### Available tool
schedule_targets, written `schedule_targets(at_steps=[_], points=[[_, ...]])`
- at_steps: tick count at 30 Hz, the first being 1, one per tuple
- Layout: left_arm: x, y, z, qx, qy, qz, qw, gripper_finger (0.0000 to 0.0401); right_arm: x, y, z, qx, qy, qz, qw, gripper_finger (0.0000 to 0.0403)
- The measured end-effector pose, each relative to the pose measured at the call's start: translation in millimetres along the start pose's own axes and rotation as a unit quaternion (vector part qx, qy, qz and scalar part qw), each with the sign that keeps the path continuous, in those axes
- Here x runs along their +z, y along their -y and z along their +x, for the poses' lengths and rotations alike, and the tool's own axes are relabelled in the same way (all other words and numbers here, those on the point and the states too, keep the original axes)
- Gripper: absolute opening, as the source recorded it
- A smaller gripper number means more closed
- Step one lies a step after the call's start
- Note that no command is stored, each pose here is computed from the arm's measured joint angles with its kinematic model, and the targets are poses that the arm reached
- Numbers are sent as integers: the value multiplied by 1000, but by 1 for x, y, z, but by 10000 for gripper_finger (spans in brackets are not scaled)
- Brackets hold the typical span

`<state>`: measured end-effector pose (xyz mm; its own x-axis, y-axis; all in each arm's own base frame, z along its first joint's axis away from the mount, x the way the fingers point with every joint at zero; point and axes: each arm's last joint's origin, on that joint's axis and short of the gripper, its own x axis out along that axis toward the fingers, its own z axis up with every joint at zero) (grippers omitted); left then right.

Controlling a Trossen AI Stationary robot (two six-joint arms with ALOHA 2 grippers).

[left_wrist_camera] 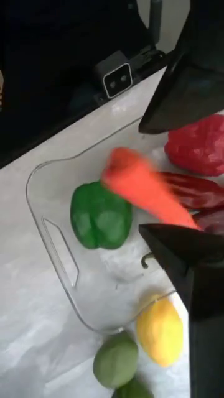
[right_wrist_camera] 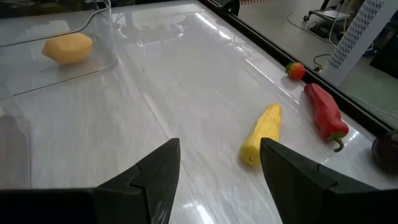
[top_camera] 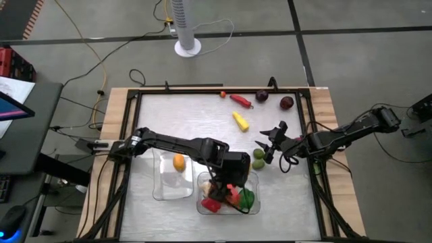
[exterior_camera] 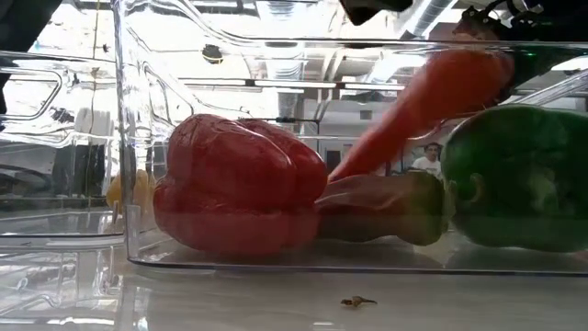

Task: Sort produce into baskets
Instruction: Put the orange carrot into the right transparent bin, then put the top green lime into the left transparent bin

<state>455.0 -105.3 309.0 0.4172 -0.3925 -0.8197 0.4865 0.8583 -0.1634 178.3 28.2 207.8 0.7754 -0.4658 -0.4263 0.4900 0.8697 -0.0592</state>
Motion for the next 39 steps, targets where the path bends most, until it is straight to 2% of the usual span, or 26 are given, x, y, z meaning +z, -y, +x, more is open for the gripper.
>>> schedule_targets(at_steps=[2,4,6,8,10,16,20,23,27,30,34,39], points=[[0,-1,0,7,-1,2,1000,258,0,0,0,0,0,0,1000,248],[-2,-5,-1,40,-12,8,999,273,0,0,0,1,-1,0,1000,248],[-5,-11,-3,70,-26,6,997,279,-1,0,0,6,-8,2,1000,248],[-8,-22,-6,80,-34,-1,996,280,-5,-1,0,36,-31,-3,999,248],[-12,-33,-7,79,-34,-9,996,276,-9,-3,1,56,-56,-13,997,248],[-25,-54,5,66,-38,-2,997,248,-16,-6,6,46,-82,-32,995,248],[-35,-57,14,55,-37,18,998,222,-24,-8,12,37,-98,-33,994,253],[-40,-53,8,66,-21,33,997,204,-29,-9,16,33,-104,-34,993,265],[-53,-46,-6,113,4,40,993,183,-31,-12,20,34,-101,-31,994,285],[-65,-39,-24,170,39,37,984,173,-32,-13,22,30,-106,-22,994,305],[-83,-28,-51,247,94,23,964,169,-39,-13,29,20,-133,-11,991,330],[-114,-16,-67,314,136,4,940,169,-50,-14,43,11,-174,5,985,346]])
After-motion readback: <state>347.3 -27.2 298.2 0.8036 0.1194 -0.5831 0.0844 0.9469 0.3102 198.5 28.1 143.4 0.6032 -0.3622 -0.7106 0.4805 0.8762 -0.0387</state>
